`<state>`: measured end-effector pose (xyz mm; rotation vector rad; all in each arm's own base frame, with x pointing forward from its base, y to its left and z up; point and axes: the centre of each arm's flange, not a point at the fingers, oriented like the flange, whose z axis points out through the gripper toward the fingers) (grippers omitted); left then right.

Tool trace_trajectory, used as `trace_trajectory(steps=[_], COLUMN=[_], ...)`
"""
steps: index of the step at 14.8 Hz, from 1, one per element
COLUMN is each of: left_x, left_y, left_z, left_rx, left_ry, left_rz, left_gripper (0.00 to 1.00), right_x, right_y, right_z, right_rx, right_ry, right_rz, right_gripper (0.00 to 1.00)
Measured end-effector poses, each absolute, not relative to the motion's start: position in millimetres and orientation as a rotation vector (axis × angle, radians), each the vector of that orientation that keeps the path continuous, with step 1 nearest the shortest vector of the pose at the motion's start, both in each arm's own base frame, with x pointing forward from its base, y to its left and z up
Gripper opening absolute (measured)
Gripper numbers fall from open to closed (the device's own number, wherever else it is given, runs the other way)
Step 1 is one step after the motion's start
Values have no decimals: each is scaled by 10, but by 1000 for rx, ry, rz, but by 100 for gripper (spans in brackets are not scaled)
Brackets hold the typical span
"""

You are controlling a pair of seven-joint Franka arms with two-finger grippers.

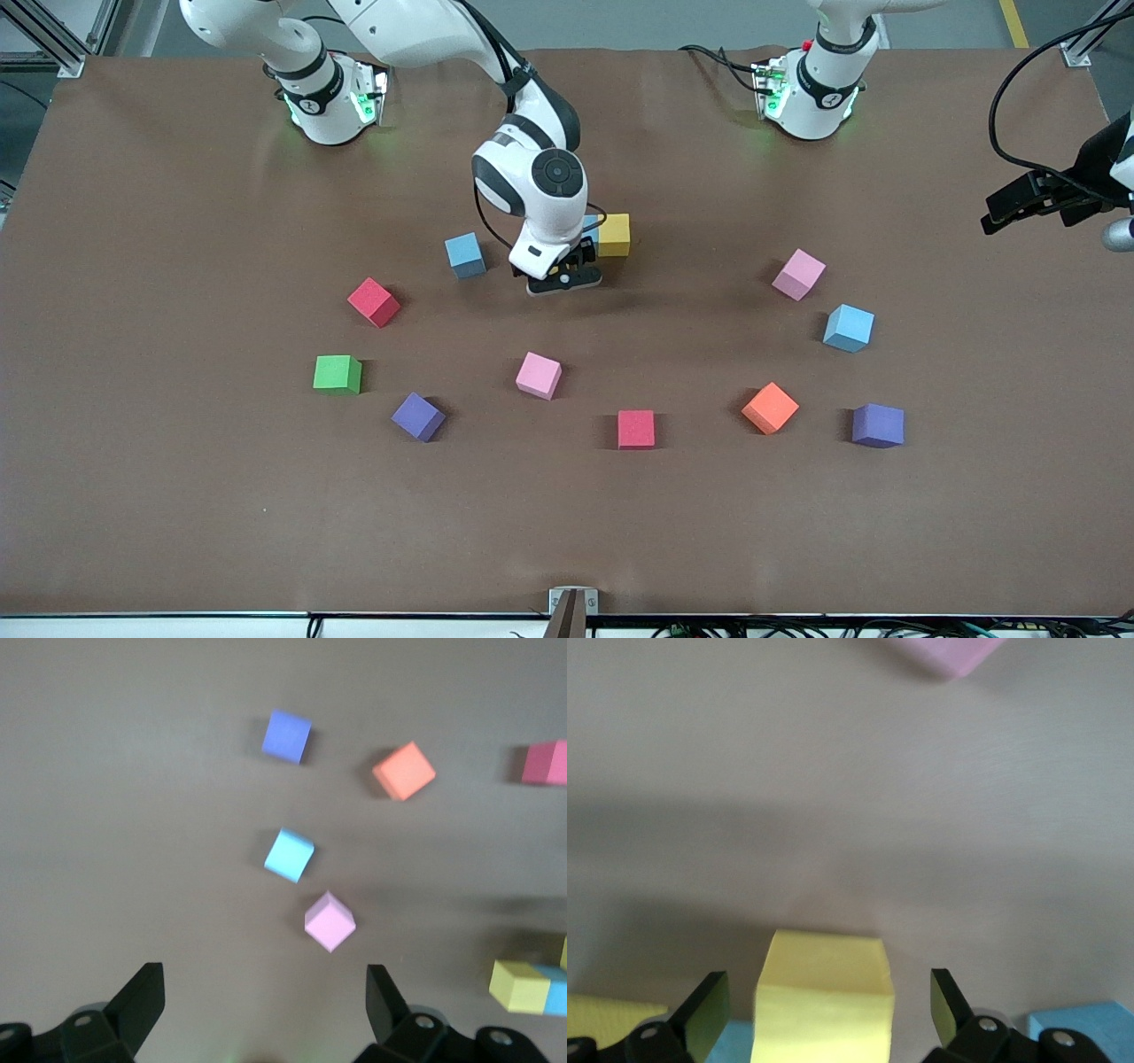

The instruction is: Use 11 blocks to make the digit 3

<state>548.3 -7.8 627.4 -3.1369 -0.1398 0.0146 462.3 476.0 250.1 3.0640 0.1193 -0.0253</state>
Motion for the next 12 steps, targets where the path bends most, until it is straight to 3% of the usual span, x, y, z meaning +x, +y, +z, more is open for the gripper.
trace_trajectory(steps=[2,4,8,12], left_x=[5546,5573,5574,5573], left_y=[-79,-85,-87,-83], left_z=[6226,6194,6195,6199], left_rx=[-3138,-3139,-3139,-3139], left_ry=[-139,-138,-137,-138], left_rz=[-5,-5,-6,-7], left_gripper=[100,100,100,100], right_x=[5500,5839,5611,5329], right_y=[3777,3113,3332,3209], right_z=[3053,3366,3319,3100], right_rx=[3074,3076,3057,3019], right_ry=[-113,-218,-217,-519], right_rz=[-2,-10,-70,-61], right_gripper=[100,100,100,100])
